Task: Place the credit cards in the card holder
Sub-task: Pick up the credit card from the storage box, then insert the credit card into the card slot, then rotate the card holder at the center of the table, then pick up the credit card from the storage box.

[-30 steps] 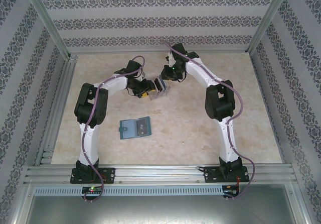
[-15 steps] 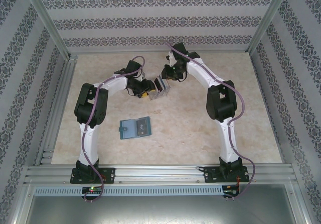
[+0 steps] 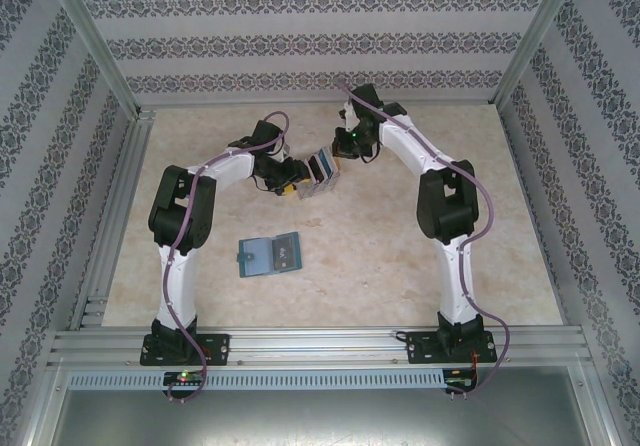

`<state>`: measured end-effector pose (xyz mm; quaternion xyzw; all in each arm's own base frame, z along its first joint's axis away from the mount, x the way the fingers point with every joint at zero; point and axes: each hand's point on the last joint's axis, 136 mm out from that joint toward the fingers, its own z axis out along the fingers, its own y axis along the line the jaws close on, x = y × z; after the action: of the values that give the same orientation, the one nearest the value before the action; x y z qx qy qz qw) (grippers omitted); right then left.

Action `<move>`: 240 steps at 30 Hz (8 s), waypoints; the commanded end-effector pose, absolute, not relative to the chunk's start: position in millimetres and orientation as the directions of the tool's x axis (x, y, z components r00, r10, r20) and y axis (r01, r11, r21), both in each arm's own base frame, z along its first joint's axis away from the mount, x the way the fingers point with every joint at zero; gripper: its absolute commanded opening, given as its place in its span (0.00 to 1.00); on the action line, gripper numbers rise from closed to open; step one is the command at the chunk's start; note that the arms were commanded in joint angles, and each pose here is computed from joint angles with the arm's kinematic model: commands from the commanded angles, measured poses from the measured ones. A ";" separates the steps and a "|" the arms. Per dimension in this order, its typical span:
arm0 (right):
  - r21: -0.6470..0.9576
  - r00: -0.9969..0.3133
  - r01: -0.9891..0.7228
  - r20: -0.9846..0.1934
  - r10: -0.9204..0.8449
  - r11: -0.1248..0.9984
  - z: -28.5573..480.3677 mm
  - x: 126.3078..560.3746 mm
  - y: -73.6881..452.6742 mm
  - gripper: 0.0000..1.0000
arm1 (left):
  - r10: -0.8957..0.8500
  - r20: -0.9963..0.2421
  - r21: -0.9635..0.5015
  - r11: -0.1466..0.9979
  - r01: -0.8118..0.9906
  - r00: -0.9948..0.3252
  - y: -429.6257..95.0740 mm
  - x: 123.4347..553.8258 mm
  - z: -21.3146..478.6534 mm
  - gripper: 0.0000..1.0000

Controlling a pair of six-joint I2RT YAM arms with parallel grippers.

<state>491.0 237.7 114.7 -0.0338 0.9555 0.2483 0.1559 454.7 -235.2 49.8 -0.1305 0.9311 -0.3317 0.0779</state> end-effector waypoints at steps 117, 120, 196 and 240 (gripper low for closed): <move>0.681 -0.975 -0.192 -0.214 -0.059 0.707 16.8 250.4 408.4 0.09 | -0.448 0.045 -0.477 0.776 -0.413 -0.893 -109.4 240.3 10.3 0.03; 0.666 -0.972 -0.206 -0.223 -0.071 0.717 16.6 248.3 412.6 0.09 | -0.449 0.047 -0.485 0.771 -0.413 -0.892 -112.4 239.5 10.4 0.01; 0.555 -0.915 -0.317 -0.392 -0.094 0.769 95.0 357.5 323.3 0.29 | -0.340 -0.010 -0.515 0.808 -0.287 -0.940 -185.9 241.2 42.0 0.12; 0.519 -0.921 -0.217 -0.391 0.004 0.827 111.2 503.5 272.2 0.50 | -0.288 -0.282 -0.521 0.847 -0.106 -0.915 -205.7 480.5 80.7 0.40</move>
<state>506.4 262.2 110.2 -0.0483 0.9378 0.2779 0.2026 473.5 -208.5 84.3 -0.1107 0.9419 -0.2616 0.1791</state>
